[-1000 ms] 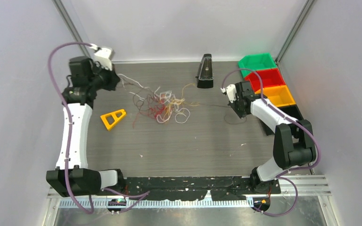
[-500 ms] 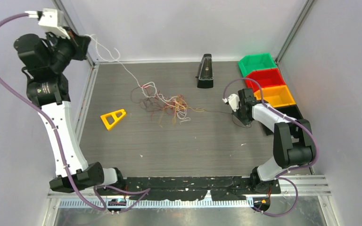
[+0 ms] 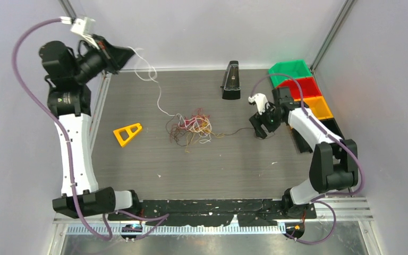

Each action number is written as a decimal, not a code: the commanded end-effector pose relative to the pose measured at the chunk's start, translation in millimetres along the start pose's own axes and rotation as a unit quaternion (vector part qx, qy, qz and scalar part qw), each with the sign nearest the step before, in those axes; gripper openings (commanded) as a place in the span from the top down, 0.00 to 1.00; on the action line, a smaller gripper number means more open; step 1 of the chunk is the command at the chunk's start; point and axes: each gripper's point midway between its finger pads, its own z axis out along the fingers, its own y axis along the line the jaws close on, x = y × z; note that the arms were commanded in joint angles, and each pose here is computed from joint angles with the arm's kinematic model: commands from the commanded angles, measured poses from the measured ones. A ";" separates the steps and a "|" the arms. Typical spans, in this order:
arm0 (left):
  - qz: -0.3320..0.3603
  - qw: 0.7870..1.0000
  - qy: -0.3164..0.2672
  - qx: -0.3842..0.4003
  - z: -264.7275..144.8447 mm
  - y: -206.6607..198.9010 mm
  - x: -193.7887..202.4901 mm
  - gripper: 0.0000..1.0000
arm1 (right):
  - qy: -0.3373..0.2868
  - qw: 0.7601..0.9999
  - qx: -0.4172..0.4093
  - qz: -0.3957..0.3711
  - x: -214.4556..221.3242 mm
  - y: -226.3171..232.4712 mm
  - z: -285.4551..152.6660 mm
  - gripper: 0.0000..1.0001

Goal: Untangle the cables

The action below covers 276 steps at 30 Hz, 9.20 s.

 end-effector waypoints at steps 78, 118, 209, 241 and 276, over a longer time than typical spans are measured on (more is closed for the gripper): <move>-0.024 0.967 -0.230 0.103 -40.4 -109.3 -151.8 1.00 | -0.512 0.796 -0.305 -0.102 -387.0 292.2 -180.4 0.83; -0.130 0.938 0.101 0.306 67.8 -169.3 152.8 1.00 | -0.570 0.802 -0.177 -0.025 -304.0 148.6 -311.0 0.95; -0.134 0.952 0.148 0.232 85.7 -126.4 224.4 0.01 | -0.183 0.866 0.377 0.274 59.4 -192.1 -253.7 0.95; -0.146 0.947 0.202 0.202 74.0 -107.7 259.5 0.01 | 0.032 0.933 0.253 0.253 174.7 -194.9 -83.0 0.85; -0.225 0.886 0.389 0.112 4.5 -78.3 372.2 0.23 | -0.138 0.981 -0.139 -0.009 -123.8 79.1 -33.4 0.17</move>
